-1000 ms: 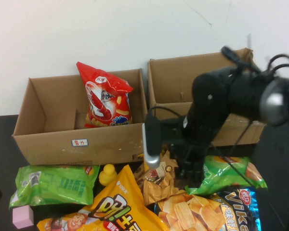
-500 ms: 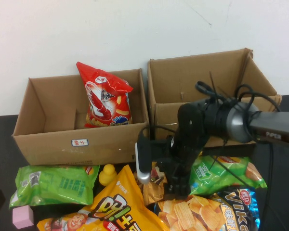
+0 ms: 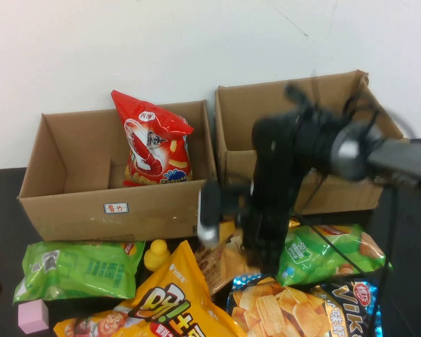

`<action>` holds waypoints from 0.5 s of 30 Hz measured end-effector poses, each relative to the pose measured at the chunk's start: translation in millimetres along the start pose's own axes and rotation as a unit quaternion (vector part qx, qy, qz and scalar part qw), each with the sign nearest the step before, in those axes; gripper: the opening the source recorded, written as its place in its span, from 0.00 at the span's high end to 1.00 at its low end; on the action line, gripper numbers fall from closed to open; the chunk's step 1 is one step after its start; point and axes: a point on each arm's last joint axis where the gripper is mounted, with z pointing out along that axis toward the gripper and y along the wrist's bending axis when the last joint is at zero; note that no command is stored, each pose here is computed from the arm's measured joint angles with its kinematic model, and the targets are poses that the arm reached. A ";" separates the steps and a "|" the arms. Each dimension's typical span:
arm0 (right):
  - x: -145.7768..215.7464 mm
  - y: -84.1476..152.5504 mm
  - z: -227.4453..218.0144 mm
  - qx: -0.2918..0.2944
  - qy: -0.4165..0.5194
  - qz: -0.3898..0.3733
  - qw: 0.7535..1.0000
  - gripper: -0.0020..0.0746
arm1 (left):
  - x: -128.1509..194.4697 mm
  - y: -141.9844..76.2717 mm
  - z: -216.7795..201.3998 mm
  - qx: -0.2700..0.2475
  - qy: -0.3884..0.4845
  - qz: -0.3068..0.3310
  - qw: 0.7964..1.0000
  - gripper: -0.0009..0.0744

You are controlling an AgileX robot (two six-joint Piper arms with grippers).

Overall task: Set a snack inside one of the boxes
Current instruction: Pick up the biscuit, then place the biscuit in the biscuit box

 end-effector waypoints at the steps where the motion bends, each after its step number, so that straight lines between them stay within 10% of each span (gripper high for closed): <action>1: -1.7 1.4 -14.8 0.006 -0.002 0.006 1.000 0.91 | -0.3 0.2 0.0 -0.001 -0.002 0.001 1.000 0.99; 9: 1.7 16.6 -146.0 0.183 -0.090 0.075 0.976 0.92 | -1.1 0.4 0.0 -0.002 -0.006 0.002 1.000 0.99; 15: 52.2 -32.5 -176.5 0.290 -0.177 0.255 0.905 0.92 | 0.5 0.1 0.0 0.000 0.003 0.003 1.000 0.99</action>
